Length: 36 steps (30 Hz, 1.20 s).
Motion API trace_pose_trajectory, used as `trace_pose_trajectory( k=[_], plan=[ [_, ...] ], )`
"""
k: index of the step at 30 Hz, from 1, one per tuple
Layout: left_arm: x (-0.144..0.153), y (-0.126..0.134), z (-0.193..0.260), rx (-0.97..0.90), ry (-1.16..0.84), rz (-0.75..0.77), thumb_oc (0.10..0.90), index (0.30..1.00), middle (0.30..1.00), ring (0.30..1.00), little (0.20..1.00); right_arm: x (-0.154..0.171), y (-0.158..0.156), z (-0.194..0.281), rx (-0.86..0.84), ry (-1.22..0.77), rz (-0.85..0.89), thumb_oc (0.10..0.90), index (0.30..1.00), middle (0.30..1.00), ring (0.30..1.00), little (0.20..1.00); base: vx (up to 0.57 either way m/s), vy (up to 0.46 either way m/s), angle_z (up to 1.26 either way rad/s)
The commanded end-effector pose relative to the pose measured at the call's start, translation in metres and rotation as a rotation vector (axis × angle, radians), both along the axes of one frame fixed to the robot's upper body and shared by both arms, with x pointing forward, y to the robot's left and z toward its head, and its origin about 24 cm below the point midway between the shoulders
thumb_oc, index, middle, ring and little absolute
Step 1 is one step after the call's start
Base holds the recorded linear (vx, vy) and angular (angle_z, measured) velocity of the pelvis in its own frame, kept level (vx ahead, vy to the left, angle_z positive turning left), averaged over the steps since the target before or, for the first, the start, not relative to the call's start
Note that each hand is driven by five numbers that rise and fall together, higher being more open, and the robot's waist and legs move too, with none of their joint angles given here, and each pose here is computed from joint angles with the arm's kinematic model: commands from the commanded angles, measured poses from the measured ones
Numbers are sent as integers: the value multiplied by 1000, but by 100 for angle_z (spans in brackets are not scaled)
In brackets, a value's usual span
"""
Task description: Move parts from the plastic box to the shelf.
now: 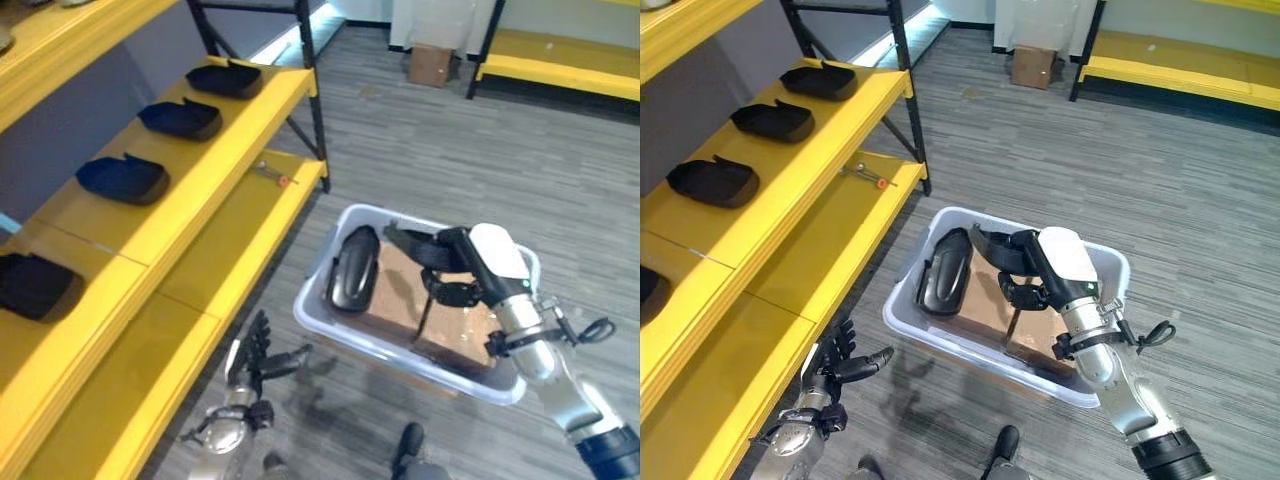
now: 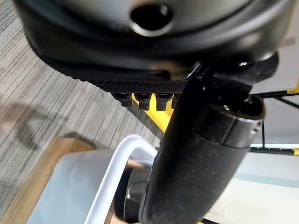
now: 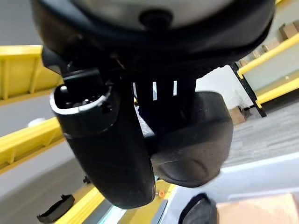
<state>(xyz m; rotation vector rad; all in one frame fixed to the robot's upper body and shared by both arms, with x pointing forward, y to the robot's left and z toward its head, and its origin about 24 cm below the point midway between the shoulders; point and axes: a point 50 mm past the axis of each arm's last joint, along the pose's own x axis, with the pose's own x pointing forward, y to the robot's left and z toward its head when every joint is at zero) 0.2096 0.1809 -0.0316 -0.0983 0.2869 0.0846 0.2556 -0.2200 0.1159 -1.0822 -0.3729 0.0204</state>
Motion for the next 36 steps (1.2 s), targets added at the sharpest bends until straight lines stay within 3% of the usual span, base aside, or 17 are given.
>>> trace_pose_trajectory(
  k=[1,13,23,36],
  plan=[
    [26,19,46,64,-236,1,900,1000,1000,1000,1000,-4,16,63,9,-366,65,400,300,300,300,300,1,344,85],
    [18,44,51,173,-241,64,900,1000,1000,1000,1000,-2,27,70,16,-387,98,400,300,300,300,300,8,200,39],
    [18,50,58,216,-265,78,900,1000,1000,1000,1000,2,40,79,-33,-433,120,400,300,300,300,300,22,175,43],
    [25,49,56,284,-253,40,900,1000,1000,1000,1000,-13,24,60,-8,-347,108,400,300,300,300,300,58,108,89]
  ],
)
